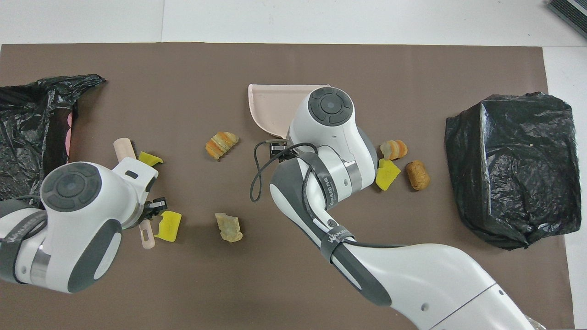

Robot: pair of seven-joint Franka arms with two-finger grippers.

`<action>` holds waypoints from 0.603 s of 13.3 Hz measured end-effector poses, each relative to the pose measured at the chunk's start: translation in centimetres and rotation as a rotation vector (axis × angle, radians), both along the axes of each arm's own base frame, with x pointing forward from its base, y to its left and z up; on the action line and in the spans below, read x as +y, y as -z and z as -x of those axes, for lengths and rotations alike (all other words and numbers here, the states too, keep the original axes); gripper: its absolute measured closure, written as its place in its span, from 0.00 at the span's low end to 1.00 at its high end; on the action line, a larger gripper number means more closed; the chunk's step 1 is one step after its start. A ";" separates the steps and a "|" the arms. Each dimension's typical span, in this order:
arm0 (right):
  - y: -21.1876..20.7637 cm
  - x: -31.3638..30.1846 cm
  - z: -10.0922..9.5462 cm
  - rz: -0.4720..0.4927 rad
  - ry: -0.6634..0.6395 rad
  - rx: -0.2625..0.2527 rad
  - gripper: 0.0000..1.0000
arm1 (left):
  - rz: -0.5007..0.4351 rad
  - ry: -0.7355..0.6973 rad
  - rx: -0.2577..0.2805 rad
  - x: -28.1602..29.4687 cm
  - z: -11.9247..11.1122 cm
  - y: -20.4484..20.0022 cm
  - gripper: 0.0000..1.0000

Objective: Sweep and dump trash in bin
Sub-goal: 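Grasp the pink brush with the left gripper while the right gripper holds the dustpan, then sweep the sponge and bread pieces into the dustpan with the left gripper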

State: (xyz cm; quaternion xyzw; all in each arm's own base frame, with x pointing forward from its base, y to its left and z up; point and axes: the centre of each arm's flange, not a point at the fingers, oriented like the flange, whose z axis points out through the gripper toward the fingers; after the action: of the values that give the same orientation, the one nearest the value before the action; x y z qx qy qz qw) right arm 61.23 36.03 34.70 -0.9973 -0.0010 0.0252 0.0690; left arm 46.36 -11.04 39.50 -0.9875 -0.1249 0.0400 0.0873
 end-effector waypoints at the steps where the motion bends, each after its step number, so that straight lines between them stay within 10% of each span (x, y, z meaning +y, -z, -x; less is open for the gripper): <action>1: 0.0 0.0 0.0 0.003 -0.002 -0.003 0.48 | -0.014 0.019 0.008 1.6 -0.6 0.6 0.74; 3: -0.1 0.0 0.0 0.011 -0.009 -0.008 0.68 | -0.026 0.062 0.027 4.8 -1.4 1.5 0.74; 8: -1.2 -1.6 -0.5 0.010 -0.276 -0.032 0.68 | -0.017 0.106 0.090 7.0 -1.9 4.2 0.74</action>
State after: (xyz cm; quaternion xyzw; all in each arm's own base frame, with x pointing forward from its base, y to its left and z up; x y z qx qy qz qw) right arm 61.75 34.41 35.87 -0.9883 -0.1393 0.0185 0.0597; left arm 48.30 -4.00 35.35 -0.9891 -0.0686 0.0787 0.1034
